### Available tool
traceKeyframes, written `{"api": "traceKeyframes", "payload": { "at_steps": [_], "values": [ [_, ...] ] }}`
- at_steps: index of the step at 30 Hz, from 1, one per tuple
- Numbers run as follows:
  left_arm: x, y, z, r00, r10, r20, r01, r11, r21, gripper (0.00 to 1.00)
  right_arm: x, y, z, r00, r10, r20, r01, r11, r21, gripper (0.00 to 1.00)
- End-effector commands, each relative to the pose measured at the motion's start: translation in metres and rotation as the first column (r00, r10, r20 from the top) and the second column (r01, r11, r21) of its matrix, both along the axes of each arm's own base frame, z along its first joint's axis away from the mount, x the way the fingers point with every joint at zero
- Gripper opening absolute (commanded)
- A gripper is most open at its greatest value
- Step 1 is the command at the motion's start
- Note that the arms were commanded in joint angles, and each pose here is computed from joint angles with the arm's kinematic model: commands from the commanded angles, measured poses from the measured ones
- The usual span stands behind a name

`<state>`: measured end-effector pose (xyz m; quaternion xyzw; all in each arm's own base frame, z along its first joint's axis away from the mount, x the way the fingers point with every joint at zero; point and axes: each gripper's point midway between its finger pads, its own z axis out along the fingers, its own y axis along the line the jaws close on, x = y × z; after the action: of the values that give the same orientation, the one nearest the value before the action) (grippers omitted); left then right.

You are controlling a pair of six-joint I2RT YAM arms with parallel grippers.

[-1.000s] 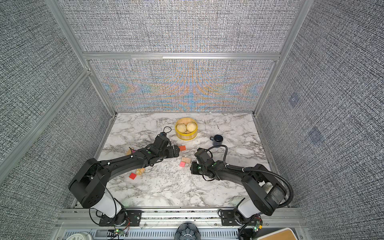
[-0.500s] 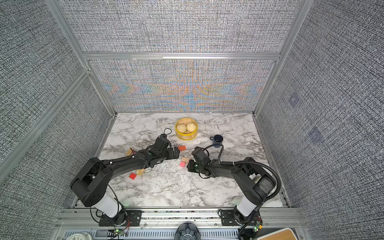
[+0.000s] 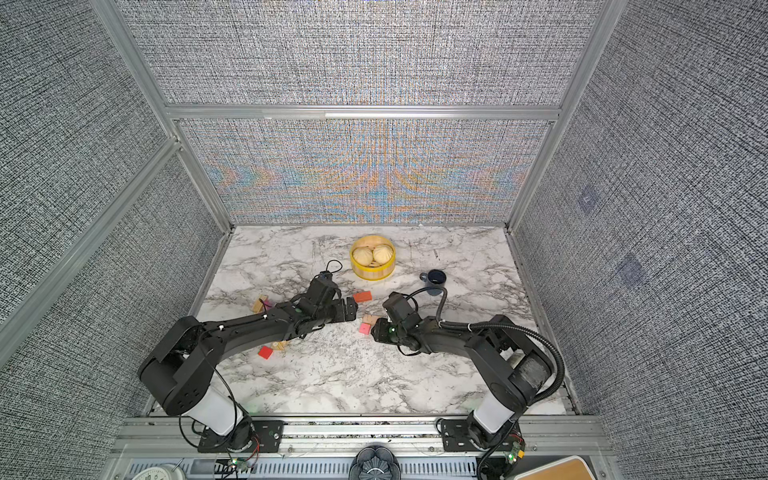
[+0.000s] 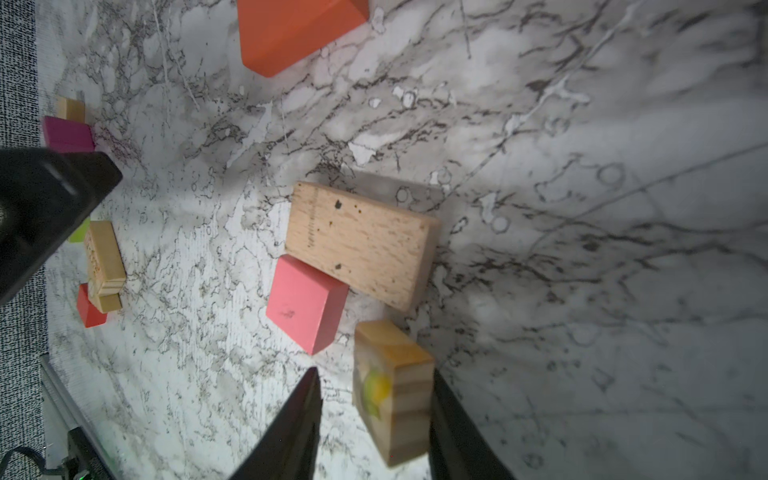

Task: Build the wood block tower
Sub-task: 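Carry the corn-sticker block beside the pink cube and open the right gripper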

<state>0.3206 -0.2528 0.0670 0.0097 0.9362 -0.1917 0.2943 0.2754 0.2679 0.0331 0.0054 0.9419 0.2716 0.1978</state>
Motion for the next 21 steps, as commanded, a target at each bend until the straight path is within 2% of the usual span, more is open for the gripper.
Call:
{"api": "traceKeyframes", "payload": {
  "at_steps": [1,4,5,7,10,12,15,19,21],
  "values": [
    [0.002,0.002,0.005,1.0,0.002,0.026,-0.002,1.0,-0.001,0.99,-0.002,-0.006,0.0,1.0,0.011,0.0,-0.011,0.999,-0.037,0.47],
    [-0.001,0.005,0.005,1.0,0.005,0.026,-0.005,1.0,0.004,0.99,-0.002,-0.009,0.005,1.0,0.016,0.012,-0.015,0.999,-0.051,0.48],
    [-0.003,0.006,0.004,1.0,0.003,0.024,-0.003,1.0,0.006,0.96,-0.003,-0.011,0.006,1.0,0.017,0.014,-0.017,0.998,-0.059,0.48],
    [-0.005,0.007,0.004,1.0,-0.007,0.023,0.007,1.0,0.01,0.83,-0.004,-0.014,0.008,1.0,0.02,0.02,-0.018,0.997,-0.073,0.48],
    [-0.008,0.011,-0.002,1.0,-0.005,0.014,0.004,1.0,0.026,0.55,-0.005,-0.018,0.01,0.999,0.03,0.027,-0.028,0.995,-0.092,0.48],
    [-0.01,0.013,-0.005,1.0,-0.001,0.008,0.001,1.0,0.031,0.45,-0.006,-0.021,0.01,0.999,0.034,0.028,-0.03,0.993,-0.113,0.46],
    [-0.012,0.011,-0.008,1.0,-0.011,0.0,0.011,1.0,0.021,0.31,-0.008,-0.026,0.009,0.999,0.036,0.032,-0.032,0.991,-0.134,0.34],
    [-0.014,0.004,-0.014,0.999,-0.036,-0.025,0.036,0.999,0.005,0.08,-0.01,-0.029,0.006,0.999,0.043,0.021,-0.039,0.988,-0.15,0.02],
    [-0.014,0.002,-0.017,0.999,-0.039,-0.035,0.039,0.999,0.002,0.0,-0.01,-0.029,0.004,0.999,0.043,0.018,-0.04,0.988,-0.151,0.0]
  ]
}}
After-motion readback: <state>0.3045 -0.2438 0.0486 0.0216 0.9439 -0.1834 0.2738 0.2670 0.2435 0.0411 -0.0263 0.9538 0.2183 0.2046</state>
